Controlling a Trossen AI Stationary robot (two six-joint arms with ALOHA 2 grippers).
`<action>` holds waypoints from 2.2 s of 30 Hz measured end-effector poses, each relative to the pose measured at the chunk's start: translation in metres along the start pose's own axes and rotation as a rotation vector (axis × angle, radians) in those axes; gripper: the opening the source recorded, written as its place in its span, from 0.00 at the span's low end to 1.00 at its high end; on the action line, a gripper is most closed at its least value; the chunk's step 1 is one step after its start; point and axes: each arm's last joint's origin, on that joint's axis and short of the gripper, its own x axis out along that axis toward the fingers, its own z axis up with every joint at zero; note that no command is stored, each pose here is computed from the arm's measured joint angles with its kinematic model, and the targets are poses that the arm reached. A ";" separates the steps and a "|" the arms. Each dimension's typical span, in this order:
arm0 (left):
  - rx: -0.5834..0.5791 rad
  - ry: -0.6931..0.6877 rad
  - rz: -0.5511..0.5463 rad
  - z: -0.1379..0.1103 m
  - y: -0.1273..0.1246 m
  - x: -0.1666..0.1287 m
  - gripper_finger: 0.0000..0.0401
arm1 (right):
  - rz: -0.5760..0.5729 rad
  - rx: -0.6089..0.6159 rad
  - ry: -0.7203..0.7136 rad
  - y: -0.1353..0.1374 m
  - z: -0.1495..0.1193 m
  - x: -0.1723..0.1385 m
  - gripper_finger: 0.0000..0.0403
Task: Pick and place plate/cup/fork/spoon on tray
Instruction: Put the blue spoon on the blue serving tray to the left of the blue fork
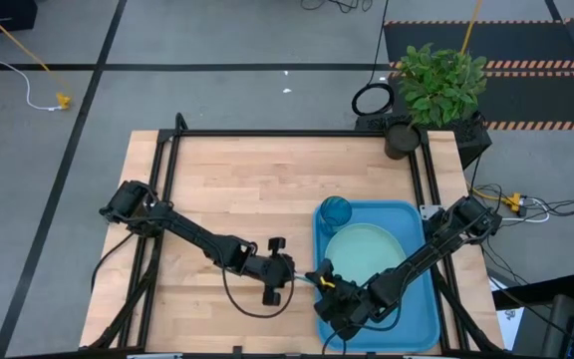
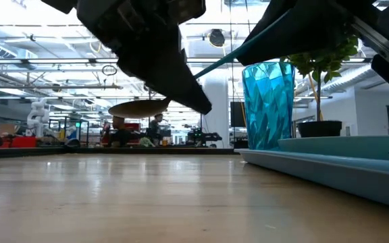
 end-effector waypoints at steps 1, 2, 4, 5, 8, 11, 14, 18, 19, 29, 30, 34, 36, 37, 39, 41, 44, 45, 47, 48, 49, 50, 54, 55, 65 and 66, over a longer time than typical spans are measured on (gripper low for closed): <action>0.006 -0.007 -0.009 0.001 0.000 0.000 0.21 | 0.000 -0.001 0.000 0.000 0.000 0.000 0.00; 0.014 -0.013 -0.017 0.001 -0.001 0.000 0.19 | -0.001 -0.007 0.002 0.000 0.000 0.000 0.00; 0.027 -0.014 -0.020 0.002 -0.001 0.000 0.13 | -0.017 -0.028 0.011 0.001 -0.001 0.000 0.00; 0.028 -0.013 -0.020 0.001 -0.001 0.000 0.10 | -0.021 -0.042 0.016 0.002 -0.003 0.000 0.00; 0.031 -0.009 -0.026 0.001 -0.001 0.000 0.02 | -0.038 -0.080 0.028 0.007 -0.006 0.000 0.00; 0.037 -0.008 -0.027 0.001 0.000 0.000 0.03 | -0.042 -0.092 0.021 0.010 -0.007 0.000 0.00; 0.034 -0.007 -0.023 0.002 0.002 0.001 0.03 | -0.038 -0.074 0.018 0.010 -0.008 0.000 0.00; 0.030 -0.002 -0.021 0.002 0.004 0.001 0.02 | -0.045 0.044 0.003 0.007 -0.006 0.003 0.04; 0.029 -0.004 -0.018 0.002 0.005 0.001 0.02 | -0.045 0.077 -0.006 0.006 -0.005 0.003 0.06; 0.058 0.024 0.116 -0.003 0.009 0.001 0.02 | 0.078 0.573 -0.053 -0.011 -0.007 0.025 0.32; 0.072 0.023 0.130 -0.003 0.008 0.000 0.02 | 0.079 0.656 -0.043 -0.015 -0.010 0.028 0.33; 0.131 0.019 0.200 -0.004 0.006 -0.001 0.02 | 0.175 0.886 -0.032 -0.031 -0.017 0.039 0.39; 0.167 0.015 0.232 -0.004 0.003 -0.002 0.02 | 0.218 0.966 -0.033 -0.036 -0.019 0.041 0.41; 0.190 0.014 0.244 -0.005 0.001 -0.002 0.02 | 0.233 0.994 -0.034 -0.038 -0.019 0.041 0.42; 0.222 0.013 0.255 -0.005 -0.002 -0.003 0.02 | 0.244 0.994 -0.033 -0.041 -0.020 0.041 0.43; 0.238 0.012 0.268 -0.005 -0.003 -0.003 0.01 | 0.233 0.968 -0.028 -0.041 -0.021 0.041 0.43; 0.245 0.007 0.301 -0.005 -0.004 -0.004 0.02 | 0.215 0.948 -0.007 -0.040 -0.023 0.041 0.41; 0.249 0.006 0.303 -0.005 -0.004 -0.004 0.02 | 0.215 0.947 -0.001 -0.039 -0.024 0.041 0.40; 0.253 0.008 0.303 -0.005 -0.004 -0.004 0.01 | 0.214 0.939 0.011 -0.039 -0.025 0.041 0.37; 0.254 0.008 0.303 -0.005 -0.004 -0.004 0.01 | 0.214 0.938 0.010 -0.039 -0.025 0.041 0.35; 0.256 0.007 0.303 -0.005 -0.004 -0.004 0.01 | 0.214 0.937 0.010 -0.039 -0.025 0.041 0.33; 0.255 0.007 0.303 -0.005 -0.004 -0.004 0.02 | 0.214 0.938 0.008 -0.039 -0.025 0.041 0.31; 0.260 0.000 0.303 -0.004 -0.004 -0.004 0.02 | 0.214 0.936 0.009 -0.039 -0.025 0.041 0.22; 0.260 -0.001 0.303 -0.004 -0.004 -0.004 0.02 | 0.213 0.936 0.009 -0.039 -0.025 0.041 0.20; 0.257 -0.002 0.301 -0.004 -0.004 -0.004 0.01 | 0.209 0.924 0.009 -0.039 -0.025 0.041 0.05; 0.258 -0.002 0.301 -0.004 -0.005 -0.004 0.01 | 0.209 0.924 0.009 -0.039 -0.025 0.041 0.05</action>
